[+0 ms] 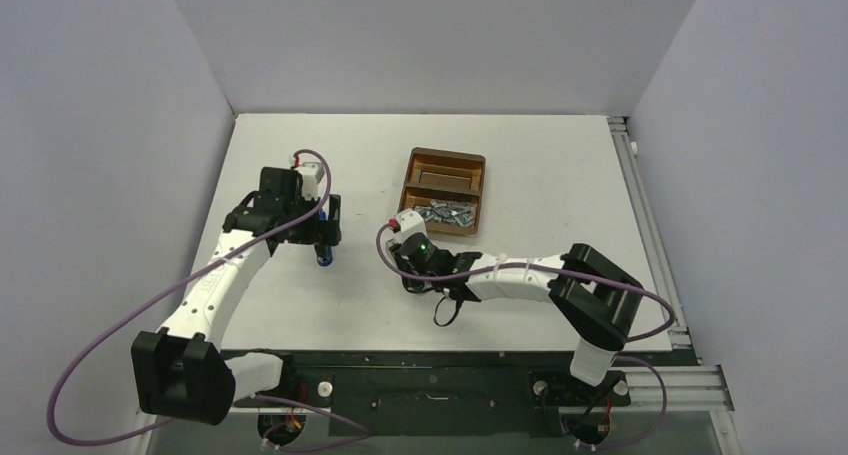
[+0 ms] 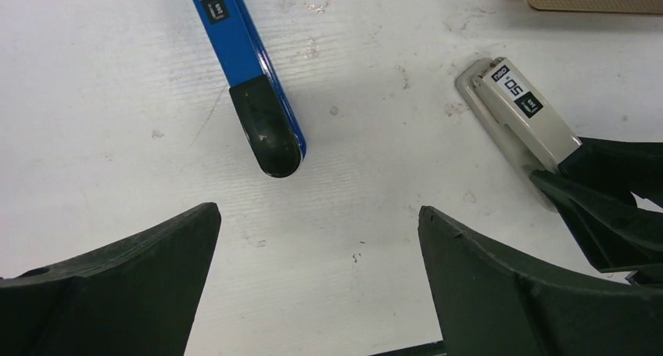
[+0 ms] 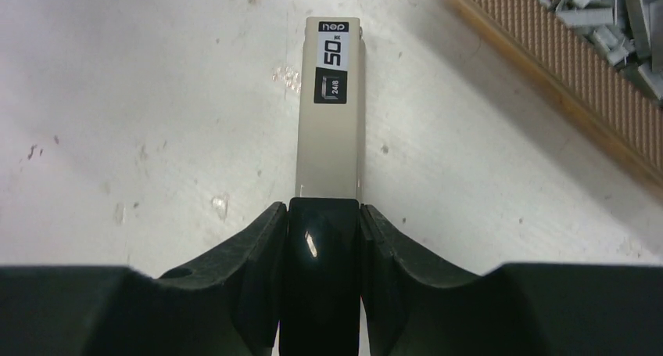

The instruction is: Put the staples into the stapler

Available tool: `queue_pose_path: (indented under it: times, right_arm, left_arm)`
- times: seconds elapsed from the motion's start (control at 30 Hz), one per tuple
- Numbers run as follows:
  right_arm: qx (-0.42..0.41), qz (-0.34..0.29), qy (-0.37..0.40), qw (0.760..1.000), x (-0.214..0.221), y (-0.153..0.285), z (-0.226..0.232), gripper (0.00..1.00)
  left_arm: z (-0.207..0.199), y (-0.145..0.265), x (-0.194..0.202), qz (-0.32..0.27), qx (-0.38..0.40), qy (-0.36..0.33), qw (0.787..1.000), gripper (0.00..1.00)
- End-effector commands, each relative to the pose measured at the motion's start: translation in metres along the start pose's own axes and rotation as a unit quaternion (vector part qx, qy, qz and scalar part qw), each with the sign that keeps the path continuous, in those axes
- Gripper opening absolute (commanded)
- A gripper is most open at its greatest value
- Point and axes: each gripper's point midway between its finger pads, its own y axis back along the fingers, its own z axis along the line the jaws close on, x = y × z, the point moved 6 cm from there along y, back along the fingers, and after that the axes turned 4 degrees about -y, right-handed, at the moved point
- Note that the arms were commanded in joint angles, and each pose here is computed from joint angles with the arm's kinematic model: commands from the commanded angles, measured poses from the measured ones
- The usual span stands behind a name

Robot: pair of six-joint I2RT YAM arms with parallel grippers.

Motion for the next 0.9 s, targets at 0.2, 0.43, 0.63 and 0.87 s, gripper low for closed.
queue_pose_path:
  times: [0.2,0.43,0.63,0.87]
  right_arm:
    - [-0.064,-0.097,-0.019,0.993,-0.013,0.044,0.022,0.53]
    - [-0.055,-0.138,-0.040,0.988,-0.019,0.086,0.001,0.66]
    - [-0.021,-0.140,-0.080,0.987,0.006,0.114,-0.029,0.67]
    - [-0.023,-0.199,-0.116,0.973,0.043,0.145,-0.064,0.67]
  left_arm:
    - [-0.025,0.040,-0.016,-0.060,0.094,-0.130,0.985,0.96]
    - [-0.053,0.061,-0.025,-0.109,0.154,-0.283,0.941,0.96]
    - [-0.090,0.068,-0.013,-0.142,0.241,-0.497,0.822,0.96]
    - [-0.152,0.036,0.048,-0.139,0.284,-0.706,0.634,0.96]
